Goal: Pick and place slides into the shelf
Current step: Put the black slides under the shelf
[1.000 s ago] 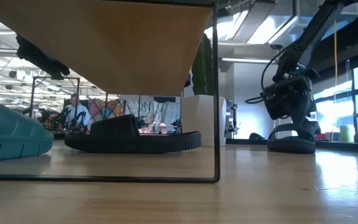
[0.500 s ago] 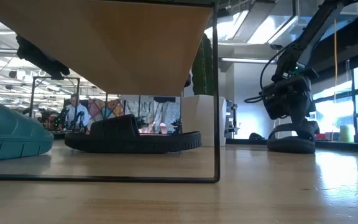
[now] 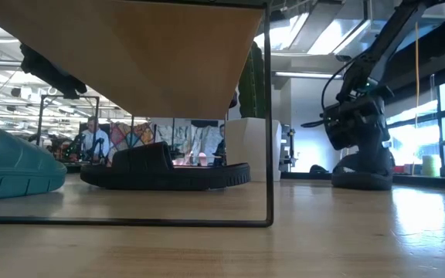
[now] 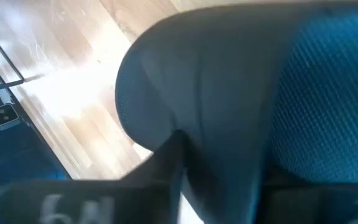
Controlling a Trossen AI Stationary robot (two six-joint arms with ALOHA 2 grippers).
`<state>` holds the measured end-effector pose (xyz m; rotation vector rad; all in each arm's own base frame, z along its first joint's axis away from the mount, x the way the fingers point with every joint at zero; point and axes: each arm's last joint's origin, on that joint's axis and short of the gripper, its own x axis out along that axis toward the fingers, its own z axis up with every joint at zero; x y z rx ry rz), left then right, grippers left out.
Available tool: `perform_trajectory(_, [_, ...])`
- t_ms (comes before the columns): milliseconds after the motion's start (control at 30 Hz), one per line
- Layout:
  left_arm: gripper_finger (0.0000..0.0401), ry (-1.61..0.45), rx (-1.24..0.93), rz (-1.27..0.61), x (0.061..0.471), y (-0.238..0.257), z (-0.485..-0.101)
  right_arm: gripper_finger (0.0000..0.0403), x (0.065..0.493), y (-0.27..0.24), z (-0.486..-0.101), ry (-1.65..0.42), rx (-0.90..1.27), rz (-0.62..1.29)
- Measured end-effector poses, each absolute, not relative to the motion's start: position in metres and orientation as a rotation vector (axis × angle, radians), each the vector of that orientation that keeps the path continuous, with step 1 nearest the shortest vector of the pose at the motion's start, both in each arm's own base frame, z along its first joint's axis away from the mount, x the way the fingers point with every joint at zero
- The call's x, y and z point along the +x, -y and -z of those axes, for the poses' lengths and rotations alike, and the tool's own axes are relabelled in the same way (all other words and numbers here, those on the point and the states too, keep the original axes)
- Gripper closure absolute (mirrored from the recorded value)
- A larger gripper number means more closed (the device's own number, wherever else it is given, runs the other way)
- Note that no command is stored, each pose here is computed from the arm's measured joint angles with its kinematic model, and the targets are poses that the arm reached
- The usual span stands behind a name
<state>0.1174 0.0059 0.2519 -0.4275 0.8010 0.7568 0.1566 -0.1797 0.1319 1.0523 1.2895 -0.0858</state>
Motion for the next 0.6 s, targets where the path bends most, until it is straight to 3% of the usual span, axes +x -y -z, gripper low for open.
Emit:
perform_trajectory(133, [0.0177, -0.801, -0.427, -0.757, 0.117, -0.006, -0.252, 0.0386, 0.162, 0.179, -0.132, -1.267, 1.025, 0.069])
perform_trajectory(600, [0.0177, -0.801, -0.427, -0.757, 0.117, -0.006, -0.252, 0.0389, 0.201, 0.157, -0.137, -1.212, 1.170, 0.151])
